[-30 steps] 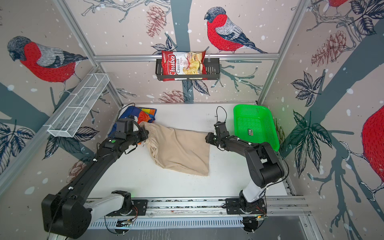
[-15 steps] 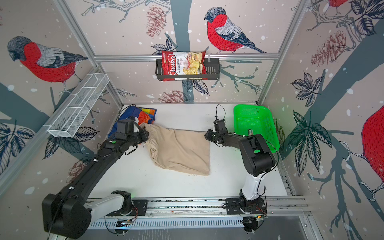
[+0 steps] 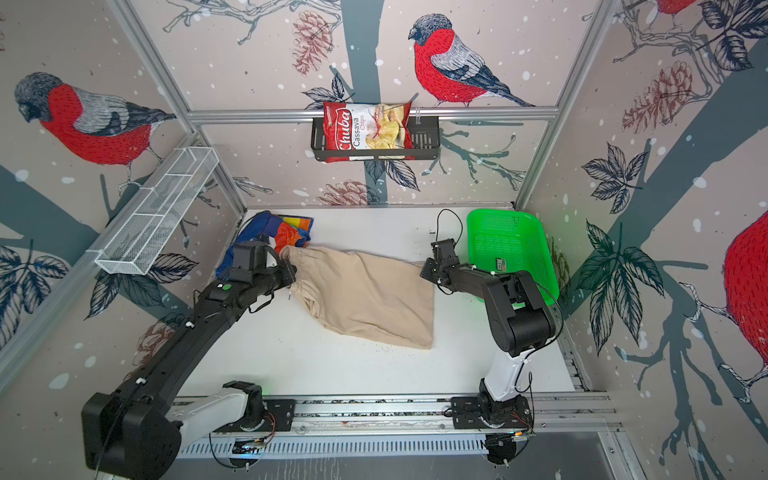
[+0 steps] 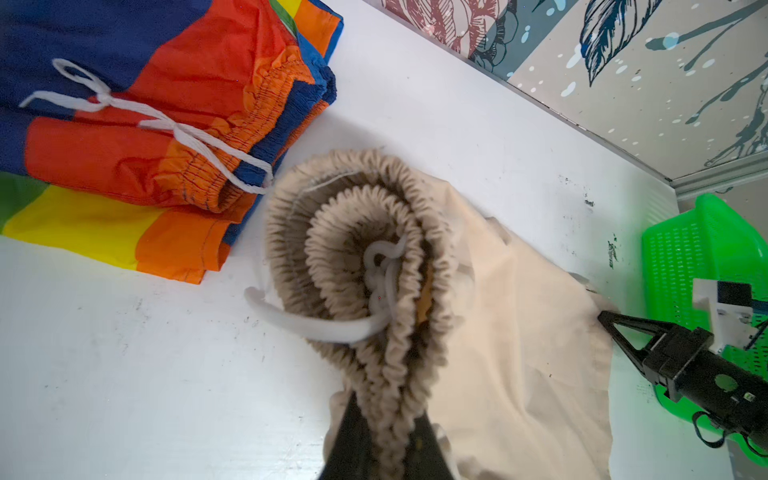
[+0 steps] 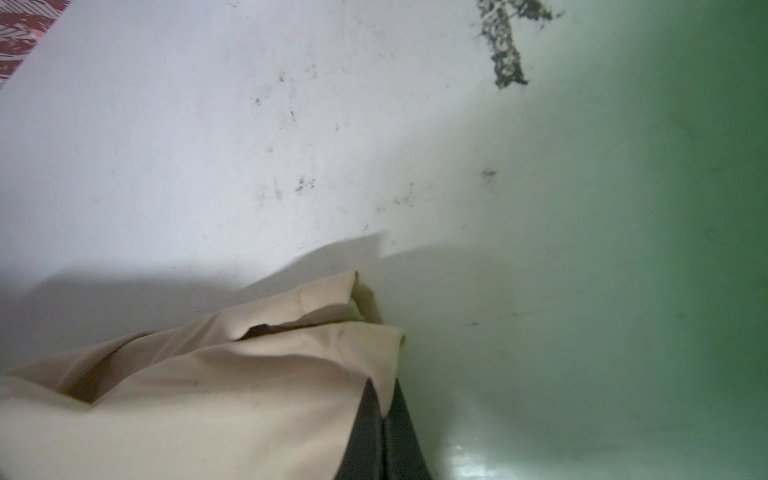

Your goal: Fold and stack the shorts

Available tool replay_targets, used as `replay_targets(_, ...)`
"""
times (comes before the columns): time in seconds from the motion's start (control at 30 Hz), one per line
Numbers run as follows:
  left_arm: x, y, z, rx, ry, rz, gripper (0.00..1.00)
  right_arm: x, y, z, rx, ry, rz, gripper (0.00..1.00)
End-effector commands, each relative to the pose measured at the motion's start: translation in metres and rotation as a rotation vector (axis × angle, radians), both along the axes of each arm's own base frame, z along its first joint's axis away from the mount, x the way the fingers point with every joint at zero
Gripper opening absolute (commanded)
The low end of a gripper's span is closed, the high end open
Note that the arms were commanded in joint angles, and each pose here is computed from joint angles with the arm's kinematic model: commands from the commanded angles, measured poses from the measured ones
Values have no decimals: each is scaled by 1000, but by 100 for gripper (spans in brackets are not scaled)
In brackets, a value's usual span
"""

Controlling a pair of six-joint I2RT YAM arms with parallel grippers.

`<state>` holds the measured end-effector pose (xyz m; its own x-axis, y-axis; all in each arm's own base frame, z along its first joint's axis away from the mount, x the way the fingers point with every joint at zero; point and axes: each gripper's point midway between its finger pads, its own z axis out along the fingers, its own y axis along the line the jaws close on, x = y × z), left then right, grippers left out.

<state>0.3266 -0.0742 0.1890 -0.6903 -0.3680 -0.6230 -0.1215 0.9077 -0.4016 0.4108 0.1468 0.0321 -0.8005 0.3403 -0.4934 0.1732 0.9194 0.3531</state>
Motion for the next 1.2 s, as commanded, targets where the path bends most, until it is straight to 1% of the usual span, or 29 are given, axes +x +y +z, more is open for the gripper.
replay_targets(0.0, -7, 15, -3, 74, 5, 37, 0, 5, -17, -2, -85, -1, -55, 3)
replay_targets(0.17, -12, 20, -12, 97, 23, 51, 0, 14, -30, 2, -144, -18, -91, 10)
replay_targets(0.23, -13, 20, -17, 102, 35, 48, 0, 17, -37, 3, -143, -17, -105, 12)
replay_targets(0.3, -13, 20, -18, 101, 39, 43, 0, 20, -38, 6, -141, -22, -101, 17)
replay_targets(0.37, -12, 18, -18, 96, 39, 37, 0, 21, -31, 12, -130, -37, -74, 26)
replay_targets(0.4, -11, 17, -17, 93, 39, 33, 0, 21, -24, 18, -119, -51, -53, 31)
replay_targets(0.43, -11, 16, -16, 87, 38, 31, 0, 21, -18, 25, -110, -70, -35, 34)
replay_targets(0.57, -5, 8, -7, 57, 34, 3, 0, 10, 17, 67, -92, -169, 53, 37)
replay_targets(0.63, -2, 4, -1, 40, 34, -10, 0, -3, 39, 89, -98, -231, 104, 39)
replay_targets(0.7, 3, 0, 6, 33, 34, -22, 0, -17, 64, 102, -74, -276, 166, 42)
replay_targets(0.77, 7, -2, 9, 31, 43, -32, 0, -32, 89, 105, -19, -296, 228, 43)
replay_targets(0.8, 10, -4, 16, 27, 35, -39, 0, -38, 104, 104, 14, -297, 263, 42)
replay_targets(0.87, 13, -7, 21, 21, 37, -49, 0, -50, 133, 97, 81, -291, 334, 38)
replay_targets(0.9, 14, -8, 23, 17, 40, -55, 0, -54, 149, 92, 104, -280, 377, 32)
replay_targets(0.97, 15, -12, 27, 7, 43, -68, 0, -58, 175, 75, 110, -236, 430, 14)
replay_targets(1.0, 15, -14, 28, 2, 46, -76, 0, -58, 189, 66, 111, -214, 461, 3)
replay_targets(1.03, 15, -16, 31, -2, 43, -83, 0, -58, 202, 58, 116, -197, 484, 0)
replay_targets(1.1, 15, -18, 31, 8, 49, -92, 0, -54, 227, 48, 151, -175, 524, 0)
replay_targets(1.17, 15, -19, 30, 20, 57, -97, 0, -43, 245, 37, 177, -155, 535, 0)
